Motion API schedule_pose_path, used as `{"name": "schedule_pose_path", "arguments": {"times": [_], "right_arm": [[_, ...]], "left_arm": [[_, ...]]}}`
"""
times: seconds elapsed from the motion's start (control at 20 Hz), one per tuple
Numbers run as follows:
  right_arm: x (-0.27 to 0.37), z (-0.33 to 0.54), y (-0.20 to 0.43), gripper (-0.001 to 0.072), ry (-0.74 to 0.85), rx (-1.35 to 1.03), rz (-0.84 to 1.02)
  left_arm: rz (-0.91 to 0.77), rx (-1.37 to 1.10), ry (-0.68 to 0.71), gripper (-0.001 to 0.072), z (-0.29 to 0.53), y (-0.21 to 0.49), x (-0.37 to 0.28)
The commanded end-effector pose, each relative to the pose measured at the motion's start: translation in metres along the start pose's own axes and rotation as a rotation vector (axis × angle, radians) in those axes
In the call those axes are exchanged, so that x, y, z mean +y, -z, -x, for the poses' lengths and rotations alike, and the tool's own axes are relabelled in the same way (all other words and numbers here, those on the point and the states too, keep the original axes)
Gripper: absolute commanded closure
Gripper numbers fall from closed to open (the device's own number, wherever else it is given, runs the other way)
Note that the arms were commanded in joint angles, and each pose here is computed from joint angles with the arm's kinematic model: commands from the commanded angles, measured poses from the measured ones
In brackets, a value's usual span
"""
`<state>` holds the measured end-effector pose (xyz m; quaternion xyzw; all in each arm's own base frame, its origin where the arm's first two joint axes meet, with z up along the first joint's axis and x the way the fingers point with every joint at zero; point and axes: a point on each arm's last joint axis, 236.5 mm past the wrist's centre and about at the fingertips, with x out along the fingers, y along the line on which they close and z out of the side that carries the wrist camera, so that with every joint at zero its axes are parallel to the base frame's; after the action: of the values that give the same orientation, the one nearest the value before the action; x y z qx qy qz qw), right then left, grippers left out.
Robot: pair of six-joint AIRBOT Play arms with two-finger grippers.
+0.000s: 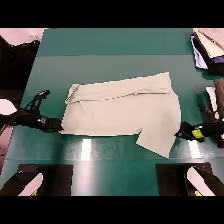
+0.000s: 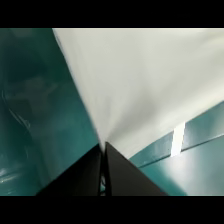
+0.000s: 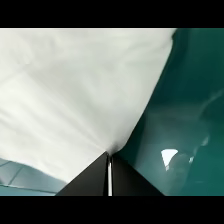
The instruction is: Fold the shirts.
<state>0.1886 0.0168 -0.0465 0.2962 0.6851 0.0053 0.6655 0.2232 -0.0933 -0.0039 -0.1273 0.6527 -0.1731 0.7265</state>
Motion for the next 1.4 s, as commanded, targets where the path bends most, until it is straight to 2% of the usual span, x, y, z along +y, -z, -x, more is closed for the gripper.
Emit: {"name": "schedule_pose_path", "arguments": {"times": [0.0,0.2,0.35,0.55,0.75,1.0,1.35], "right_arm": [[0.008,0.049,0.019,0.0699,0.06,-0.029,0.061],[0.029,0.082,0.007,0.0699,0.039,-0.155,0.095],[0.054,0.097,-0.024,0.0698,0.022,-0.246,0.179],[0.093,0.105,-0.085,0.0699,0.073,-0.33,0.33],[0.119,0.097,-0.143,0.0699,0.083,-0.349,0.367],[0.141,0.101,-0.207,0.0698,0.073,-0.412,0.377],[0.151,0.073,-0.271,0.0694,0.055,-0.406,0.364]], "left_arm": [[0.003,-0.016,-0.002,0.0685,0.012,0.007,-0.006],[-0.003,-0.094,-0.005,0.0683,0.025,0.003,-0.012],[0.0,-0.233,-0.016,0.0683,0.031,-0.03,-0.009],[0.038,-0.459,-0.018,0.0684,0.048,-0.081,-0.006],[0.075,-0.614,-0.009,0.0684,0.06,-0.122,-0.002],[0.116,-0.677,-0.025,0.0683,0.064,-0.171,0.011],[0.164,-0.583,-0.041,0.0682,0.02,-0.225,0.036]]}}
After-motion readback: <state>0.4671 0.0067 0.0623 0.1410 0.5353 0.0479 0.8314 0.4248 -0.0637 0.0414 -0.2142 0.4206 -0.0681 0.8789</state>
